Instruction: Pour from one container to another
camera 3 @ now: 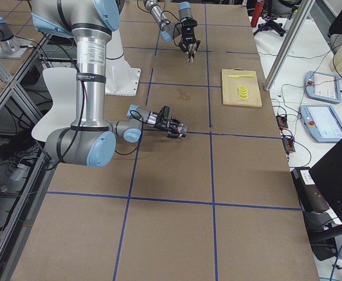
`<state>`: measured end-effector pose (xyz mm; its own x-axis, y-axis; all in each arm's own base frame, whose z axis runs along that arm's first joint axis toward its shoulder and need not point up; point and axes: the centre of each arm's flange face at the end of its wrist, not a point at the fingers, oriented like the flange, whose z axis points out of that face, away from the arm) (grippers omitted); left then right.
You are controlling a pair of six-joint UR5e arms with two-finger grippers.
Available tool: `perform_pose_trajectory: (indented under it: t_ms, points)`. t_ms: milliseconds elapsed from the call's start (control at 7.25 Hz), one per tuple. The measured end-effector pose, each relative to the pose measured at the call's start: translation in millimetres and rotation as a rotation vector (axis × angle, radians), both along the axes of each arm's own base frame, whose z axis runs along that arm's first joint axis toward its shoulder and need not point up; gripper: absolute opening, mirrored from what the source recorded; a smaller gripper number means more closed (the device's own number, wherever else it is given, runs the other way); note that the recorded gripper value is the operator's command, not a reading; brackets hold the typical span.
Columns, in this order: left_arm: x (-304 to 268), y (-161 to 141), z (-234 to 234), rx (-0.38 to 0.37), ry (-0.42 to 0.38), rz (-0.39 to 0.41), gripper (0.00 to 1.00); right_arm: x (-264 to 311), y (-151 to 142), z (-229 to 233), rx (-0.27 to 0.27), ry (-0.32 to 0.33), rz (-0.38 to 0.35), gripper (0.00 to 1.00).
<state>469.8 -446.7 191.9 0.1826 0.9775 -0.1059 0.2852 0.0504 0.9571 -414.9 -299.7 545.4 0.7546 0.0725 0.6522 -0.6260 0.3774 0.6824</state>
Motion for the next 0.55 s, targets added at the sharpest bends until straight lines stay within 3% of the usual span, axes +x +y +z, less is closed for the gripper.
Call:
perform_pose_trajectory:
  t_ms: [276,551]
  points:
    - [-0.3,0.2,-0.5,0.001,0.001,0.000,0.00,8.6,-2.6,-8.3,0.048,-0.053,0.035,0.00]
    - [-0.4,0.1,-0.5,0.001,0.002,-0.001,0.00,11.3,-9.0,-18.1,0.078,-0.045,0.051,0.00]
